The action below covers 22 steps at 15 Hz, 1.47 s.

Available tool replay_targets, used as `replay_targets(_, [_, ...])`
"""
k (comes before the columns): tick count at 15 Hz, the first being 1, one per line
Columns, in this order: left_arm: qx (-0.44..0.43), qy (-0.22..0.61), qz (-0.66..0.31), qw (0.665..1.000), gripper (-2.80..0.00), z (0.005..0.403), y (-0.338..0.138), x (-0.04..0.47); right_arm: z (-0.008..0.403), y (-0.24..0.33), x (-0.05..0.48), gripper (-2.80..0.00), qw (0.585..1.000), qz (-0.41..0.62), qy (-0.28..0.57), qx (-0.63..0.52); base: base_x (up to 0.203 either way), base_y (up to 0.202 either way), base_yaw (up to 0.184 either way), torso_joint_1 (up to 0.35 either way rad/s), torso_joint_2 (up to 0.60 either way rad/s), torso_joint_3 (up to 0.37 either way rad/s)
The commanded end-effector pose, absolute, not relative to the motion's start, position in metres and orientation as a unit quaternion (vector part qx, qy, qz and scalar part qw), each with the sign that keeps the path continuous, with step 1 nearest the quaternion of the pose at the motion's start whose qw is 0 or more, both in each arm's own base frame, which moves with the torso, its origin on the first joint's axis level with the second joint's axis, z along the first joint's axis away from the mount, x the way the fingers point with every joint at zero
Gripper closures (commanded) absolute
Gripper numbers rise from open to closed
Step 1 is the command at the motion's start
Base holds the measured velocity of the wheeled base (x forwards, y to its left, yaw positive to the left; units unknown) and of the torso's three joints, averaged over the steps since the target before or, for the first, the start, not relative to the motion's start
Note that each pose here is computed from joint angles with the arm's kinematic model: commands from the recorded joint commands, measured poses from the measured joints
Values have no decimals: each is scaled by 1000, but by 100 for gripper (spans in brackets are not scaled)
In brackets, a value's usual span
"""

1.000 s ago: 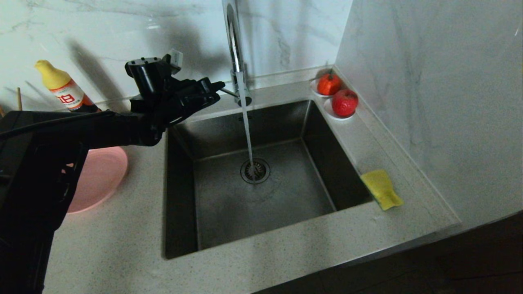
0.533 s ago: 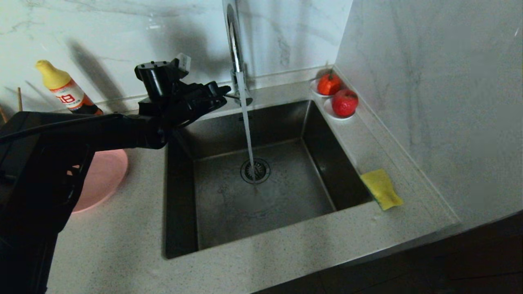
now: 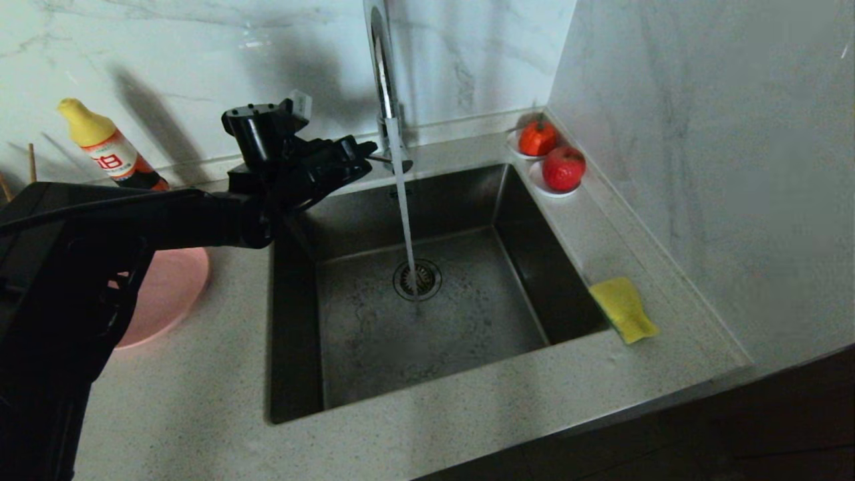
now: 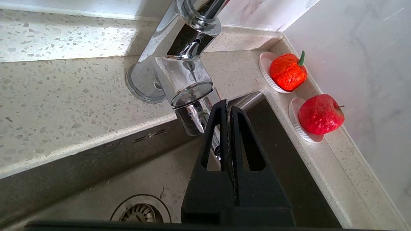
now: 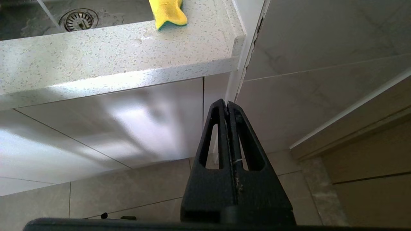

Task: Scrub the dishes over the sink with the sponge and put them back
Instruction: Turn on the faucet, then pick up a bowl and the sponge

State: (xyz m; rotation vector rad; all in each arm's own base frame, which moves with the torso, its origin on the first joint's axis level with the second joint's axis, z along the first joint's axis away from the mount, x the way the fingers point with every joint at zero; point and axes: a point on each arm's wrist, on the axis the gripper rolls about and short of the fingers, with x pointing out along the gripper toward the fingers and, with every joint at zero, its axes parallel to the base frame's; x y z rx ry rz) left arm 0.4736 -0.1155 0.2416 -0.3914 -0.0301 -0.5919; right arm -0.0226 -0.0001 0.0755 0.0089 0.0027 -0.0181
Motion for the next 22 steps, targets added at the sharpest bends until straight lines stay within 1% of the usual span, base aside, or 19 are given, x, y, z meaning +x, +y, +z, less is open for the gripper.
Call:
replay_targets(1, [-191,-43,-288,937,0,261,-108,472,76,0,-23,0,1000,-9,1,5,0,0,0,0,0,0])
replay_targets(7, [-184,-105,-264,941,0,321,-81,438,76,0,-23,0,1000,-9,1,5,0,0,0,0,0,0])
replay_targets(10, [-181,-128,-245,944,0,357,-71,404,76,0,-23,0,1000,-9,1,5,0,0,0,0,0,0])
replay_targets(12, [-162,-140,-235,948,0,388,-64,364,76,0,-23,0,1000,-9,1,5,0,0,0,0,0,0])
replay_targets(14, [-135,-151,-215,955,0,418,-54,307,76,0,-23,0,1000,-9,1,5,0,0,0,0,0,0])
replay_targets(16, [-111,-152,-189,964,0,438,-44,247,76,0,-23,0,1000,-9,1,5,0,0,0,0,0,0])
replay_targets(18, [-93,-138,-144,976,0,434,-31,189,76,0,-23,0,1000,-9,1,5,0,0,0,0,0,0])
replay_targets(20, [-73,-119,-107,984,0,409,-20,133,76,0,-23,0,1000,-9,1,5,0,0,0,0,0,0])
replay_targets(22, [-52,-109,-84,989,0,373,-11,76,76,0,-23,0,1000,-9,1,5,0,0,0,0,0,0])
